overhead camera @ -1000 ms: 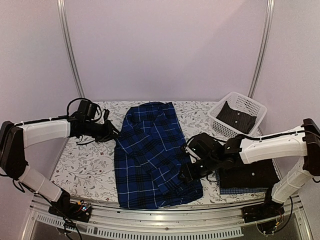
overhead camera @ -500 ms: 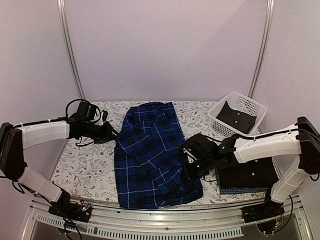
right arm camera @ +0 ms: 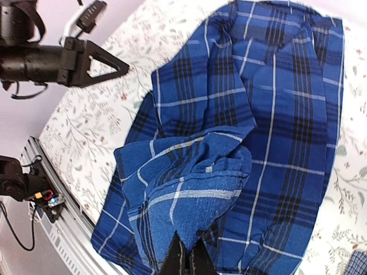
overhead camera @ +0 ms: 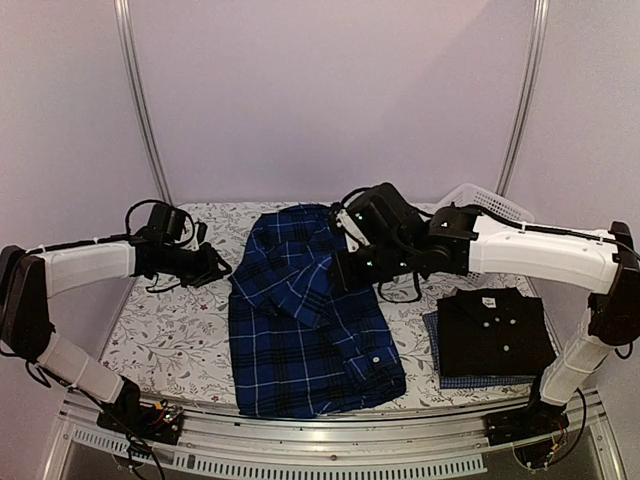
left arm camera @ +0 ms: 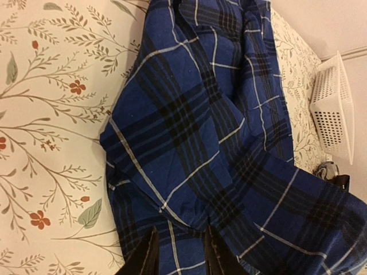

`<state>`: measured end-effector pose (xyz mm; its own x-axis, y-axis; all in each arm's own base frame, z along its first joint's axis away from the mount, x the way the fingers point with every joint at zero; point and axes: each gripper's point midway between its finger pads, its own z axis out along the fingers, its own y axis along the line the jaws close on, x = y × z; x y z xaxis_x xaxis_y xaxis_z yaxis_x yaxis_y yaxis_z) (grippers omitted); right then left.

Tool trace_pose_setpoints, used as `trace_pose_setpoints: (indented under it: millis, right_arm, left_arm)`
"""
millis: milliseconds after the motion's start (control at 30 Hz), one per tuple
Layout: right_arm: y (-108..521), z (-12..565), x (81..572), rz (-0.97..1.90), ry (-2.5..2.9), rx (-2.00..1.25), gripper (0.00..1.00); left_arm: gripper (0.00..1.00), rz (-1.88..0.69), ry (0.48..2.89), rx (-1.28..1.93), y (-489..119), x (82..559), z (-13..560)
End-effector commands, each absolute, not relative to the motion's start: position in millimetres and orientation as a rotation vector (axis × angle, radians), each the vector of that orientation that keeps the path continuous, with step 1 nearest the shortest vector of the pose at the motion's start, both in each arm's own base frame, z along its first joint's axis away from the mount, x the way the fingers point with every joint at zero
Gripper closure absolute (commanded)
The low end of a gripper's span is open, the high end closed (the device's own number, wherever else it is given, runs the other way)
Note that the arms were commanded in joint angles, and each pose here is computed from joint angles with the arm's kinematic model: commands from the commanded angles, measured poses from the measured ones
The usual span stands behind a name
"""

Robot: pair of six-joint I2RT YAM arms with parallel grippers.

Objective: Fold and stack the long sleeve shirts
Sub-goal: Pick up the sleeve from the 1/3-folded shirt, then fold the sleeve of the 1/3-folded shirt.

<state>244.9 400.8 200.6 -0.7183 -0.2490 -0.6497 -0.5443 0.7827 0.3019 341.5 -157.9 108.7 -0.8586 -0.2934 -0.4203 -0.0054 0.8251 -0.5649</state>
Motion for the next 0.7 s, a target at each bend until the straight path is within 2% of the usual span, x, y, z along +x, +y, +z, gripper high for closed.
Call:
trace_pose_setpoints:
  millis: [0, 167, 400, 533, 667]
  right_arm:
    - [404, 261, 258, 0.627, 2.216, -0.645, 1.00]
    - [434, 344, 253, 0.743, 1.989, -0.739, 1.00]
    - [459, 397, 259, 0.691, 1.817, -0.854, 1.00]
    - [458, 377, 268, 0.592, 1.842, -0.892, 1.00]
    - [446, 317, 271, 0.536, 2.005, -0.903, 1.00]
  left_arm:
    - [0.72, -0.776, 2.447, -0.205, -155, 363, 128]
    - [0.72, -0.814, 2.437, -0.215, -159, 367, 127]
    - [0.71, -0.794, 2.405, -0.244, -146, 385, 135]
    - [0.71, -0.803, 2.392, -0.244, -143, 409, 141]
    - [0.70, -0.844, 2.403, -0.222, -154, 431, 137]
